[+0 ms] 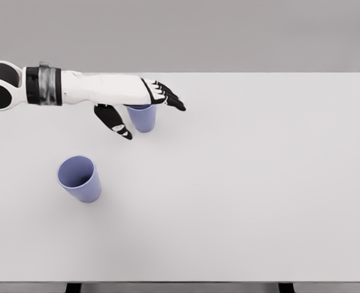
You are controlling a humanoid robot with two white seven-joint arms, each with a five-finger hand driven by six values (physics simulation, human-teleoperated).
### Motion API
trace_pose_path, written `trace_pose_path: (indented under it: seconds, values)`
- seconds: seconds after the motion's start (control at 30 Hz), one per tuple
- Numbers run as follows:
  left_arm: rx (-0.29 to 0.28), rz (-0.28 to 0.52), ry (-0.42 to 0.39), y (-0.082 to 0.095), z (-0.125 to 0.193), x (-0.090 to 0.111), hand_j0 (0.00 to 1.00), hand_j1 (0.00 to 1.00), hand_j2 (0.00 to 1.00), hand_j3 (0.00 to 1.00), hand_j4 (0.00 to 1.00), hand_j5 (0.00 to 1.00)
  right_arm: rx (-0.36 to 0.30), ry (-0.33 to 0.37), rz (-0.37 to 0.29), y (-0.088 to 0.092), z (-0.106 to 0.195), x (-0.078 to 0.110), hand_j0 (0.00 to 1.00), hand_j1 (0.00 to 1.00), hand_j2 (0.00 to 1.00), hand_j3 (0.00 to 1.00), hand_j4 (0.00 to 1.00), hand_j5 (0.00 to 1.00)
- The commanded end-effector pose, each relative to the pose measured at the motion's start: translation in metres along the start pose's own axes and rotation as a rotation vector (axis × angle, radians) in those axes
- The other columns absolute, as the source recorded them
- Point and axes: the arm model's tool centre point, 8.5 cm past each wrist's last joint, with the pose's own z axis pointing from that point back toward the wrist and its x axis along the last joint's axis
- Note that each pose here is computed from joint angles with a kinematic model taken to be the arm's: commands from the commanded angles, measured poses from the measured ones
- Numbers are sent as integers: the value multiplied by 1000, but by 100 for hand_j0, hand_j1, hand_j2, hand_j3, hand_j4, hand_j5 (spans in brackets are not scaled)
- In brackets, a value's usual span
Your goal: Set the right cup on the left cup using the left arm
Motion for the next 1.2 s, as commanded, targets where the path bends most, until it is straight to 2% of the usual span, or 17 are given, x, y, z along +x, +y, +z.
trace_pose_path:
  seconds: [0.0,0.03,0.07,0.1,0.23,0.37,0.4,0.47,0.5,0.57,0.63,0.7,0.83,0.93,1.03,1.07,1.17]
  values:
    - [-13,17,9,-7,0,-4,100,100,100,100,100,100,1,3,3,0,0,-1,100,100,100,100,100,100]
    - [-5,3,37,2,5,-10,100,100,100,100,100,100,1,3,3,0,0,-1,100,100,100,100,100,100]
    - [4,-3,117,9,12,-35,100,100,100,100,100,100,0,0,5,0,0,1,100,100,100,100,100,100]
    - [17,-29,158,24,13,-46,100,100,100,100,100,100,1,1,5,0,0,1,100,100,100,100,100,100]
    - [13,-20,174,19,17,-51,100,100,100,100,100,100,1,1,5,0,0,1,100,100,100,100,100,100]
    - [38,9,299,18,44,-83,100,100,100,100,100,100,1,1,2,0,0,0,100,100,100,100,100,100]
    - [25,18,307,16,46,-85,100,100,100,100,100,100,1,0,1,0,0,0,100,100,100,100,100,100]
    - [-95,71,283,7,39,-84,100,100,100,100,100,100,1,1,2,0,0,0,100,100,100,100,100,100]
    - [-107,75,258,9,28,-80,100,100,100,100,100,100,1,0,1,0,0,0,100,100,100,100,100,100]
    - [-95,62,229,18,13,-75,100,100,100,100,100,100,1,0,1,0,0,0,100,100,100,100,100,100]
    - [-51,66,236,28,9,-80,100,100,100,100,100,100,1,0,1,0,0,0,100,100,100,100,100,100]
    - [-48,99,273,15,5,-95,100,100,100,100,100,100,1,0,1,0,0,0,100,100,100,100,100,100]
    - [-34,131,275,3,-18,-104,100,100,100,100,100,100,1,0,1,0,0,0,100,100,100,100,100,100]
    - [-37,154,285,-7,-20,-108,100,100,100,100,100,100,1,0,1,0,0,0,100,100,100,100,100,100]
    - [-61,128,300,-13,-20,-110,100,100,100,100,100,100,1,0,1,0,0,0,100,100,100,100,100,100]
    - [-22,98,313,-11,-18,-112,100,100,100,100,100,100,1,0,1,0,0,0,100,100,100,100,100,100]
    - [-22,71,369,-16,-6,-123,100,100,100,100,100,100,1,0,1,0,0,0,100,100,100,100,100,100]
